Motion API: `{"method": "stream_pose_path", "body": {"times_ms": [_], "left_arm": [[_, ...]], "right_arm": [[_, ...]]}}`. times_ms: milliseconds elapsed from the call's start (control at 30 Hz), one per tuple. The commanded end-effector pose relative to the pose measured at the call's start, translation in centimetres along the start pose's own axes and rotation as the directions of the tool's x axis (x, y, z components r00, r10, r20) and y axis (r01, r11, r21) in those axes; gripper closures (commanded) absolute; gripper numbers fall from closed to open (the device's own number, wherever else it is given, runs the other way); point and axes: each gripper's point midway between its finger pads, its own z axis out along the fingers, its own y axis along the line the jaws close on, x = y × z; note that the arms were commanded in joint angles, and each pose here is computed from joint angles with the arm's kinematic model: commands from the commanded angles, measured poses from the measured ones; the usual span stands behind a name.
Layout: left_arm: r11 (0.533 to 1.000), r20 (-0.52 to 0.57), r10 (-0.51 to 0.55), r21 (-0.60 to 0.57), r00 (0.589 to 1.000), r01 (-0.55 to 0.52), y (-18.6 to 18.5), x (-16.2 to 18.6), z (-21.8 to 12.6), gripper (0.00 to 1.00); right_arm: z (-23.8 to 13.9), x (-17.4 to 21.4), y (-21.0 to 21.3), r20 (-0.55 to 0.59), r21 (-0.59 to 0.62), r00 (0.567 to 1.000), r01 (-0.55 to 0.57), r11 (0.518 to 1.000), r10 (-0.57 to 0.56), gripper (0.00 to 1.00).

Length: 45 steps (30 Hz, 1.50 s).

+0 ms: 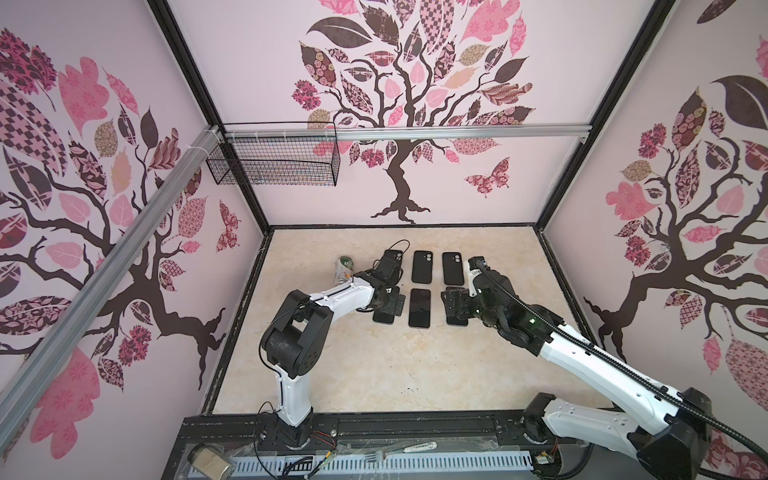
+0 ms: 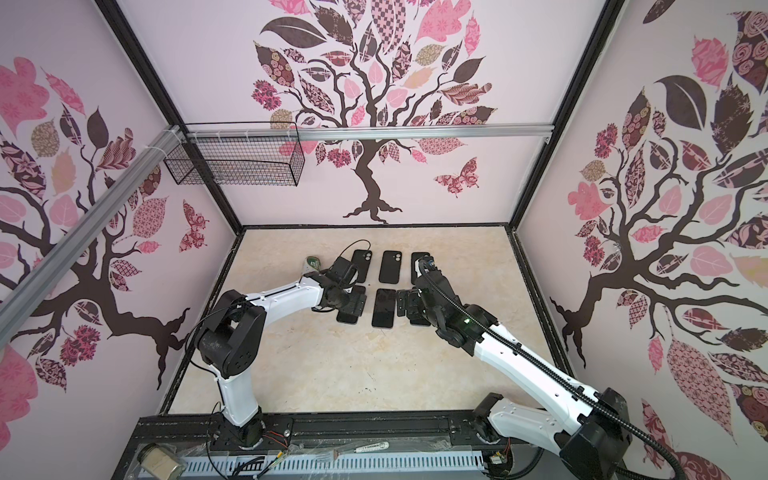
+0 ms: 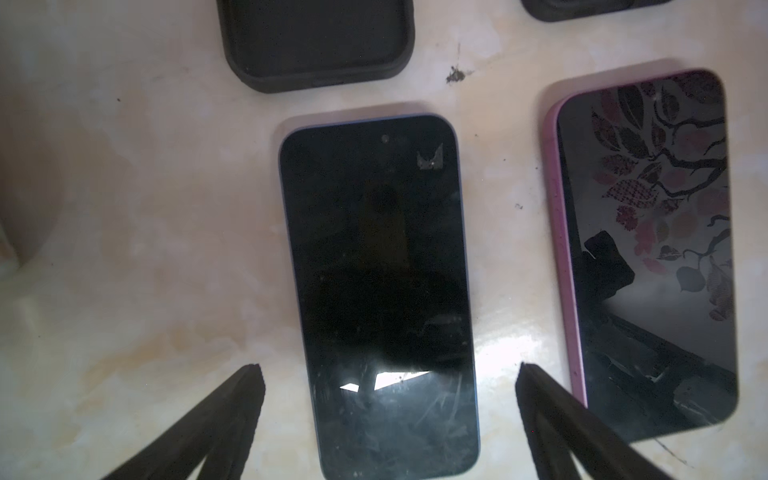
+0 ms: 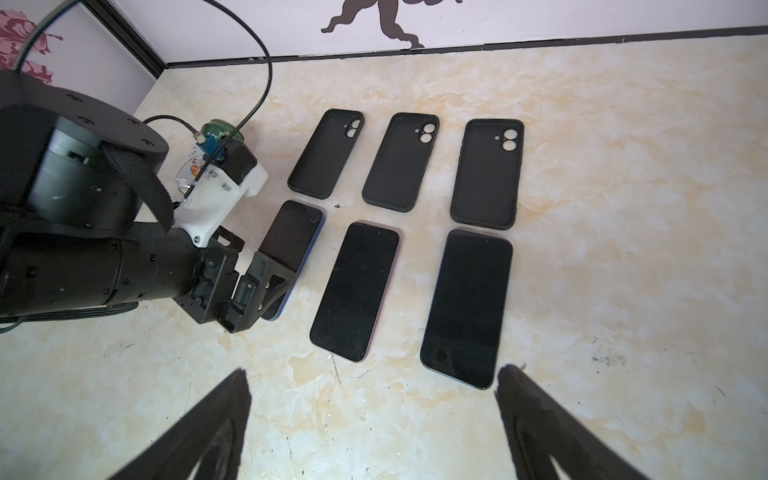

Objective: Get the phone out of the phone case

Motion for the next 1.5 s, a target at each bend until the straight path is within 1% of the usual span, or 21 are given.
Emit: {"method": "stream_pose_path", "body": {"times_ms": [0, 233, 267, 533, 667, 833, 967, 1100, 1167, 1300, 1467], "left_arm": [[1.0, -0.002, 0.017, -0.019, 1.0, -0.017, 0.0, -0.6, 0.3, 0.02], [0.998, -0.032, 0.019, -0.055, 0.999, -0.021, 0.4, -0.8, 1.4, 0.05], [0.998, -0.033, 0.021, -0.058, 0.999, -0.022, 0.4, -0.8, 1.5, 0.07], [0.997, -0.055, 0.028, -0.077, 0.998, -0.032, 0.6, -0.7, 2.3, 0.12], [0.997, -0.063, 0.021, -0.079, 0.998, -0.026, 0.6, -0.5, 2.6, 0.17], [0.996, -0.069, -0.008, -0.09, 0.998, 0.001, 0.9, -0.1, 2.9, 0.19], [0.995, -0.073, -0.038, -0.094, 0.997, 0.031, 1.2, 0.1, 3.0, 0.25], [0.993, -0.076, -0.055, -0.104, 0.996, 0.047, 1.5, 0.3, 3.0, 0.27], [0.992, -0.078, -0.072, -0.106, 0.994, 0.063, 1.7, 0.3, 3.1, 0.31], [0.99, -0.081, -0.097, -0.113, 0.992, 0.088, 1.9, 0.6, 3.1, 0.33], [0.984, -0.086, -0.132, -0.131, 0.988, 0.12, 2.3, 1.0, 3.3, 0.34]], "right_arm": [[0.2, 0.0, -0.2, -0.009, 0.016, 1.0, 0.0, 1.0, 0.0, 0.05], [0.3, 0.1, -0.2, -0.014, 0.018, 1.0, 0.001, 1.0, 0.0, 0.05], [0.3, 0.1, -0.2, -0.015, 0.018, 1.0, 0.001, 1.0, -0.001, 0.05], [0.5, 0.2, -0.2, -0.022, 0.021, 1.0, -0.002, 1.0, 0.002, 0.05], [0.5, 0.2, -0.2, -0.02, 0.02, 1.0, -0.002, 1.0, 0.002, 0.05], [0.6, 0.2, -0.1, -0.023, 0.02, 1.0, -0.003, 1.0, 0.003, 0.05], [0.6, 0.3, -0.1, -0.028, 0.02, 1.0, -0.004, 1.0, 0.005, 0.05], [0.6, 0.3, 0.0, -0.026, 0.014, 1.0, -0.009, 1.0, 0.01, 0.05], [0.6, 0.3, 0.1, -0.026, 0.01, 1.0, -0.01, 1.0, 0.011, 0.05], [0.7, 0.3, 0.2, -0.029, 0.005, 0.999, -0.017, 1.0, 0.017, 0.05], [0.7, 0.4, 0.2, -0.031, 0.003, 0.999, -0.02, 1.0, 0.02, 0.05]]}}
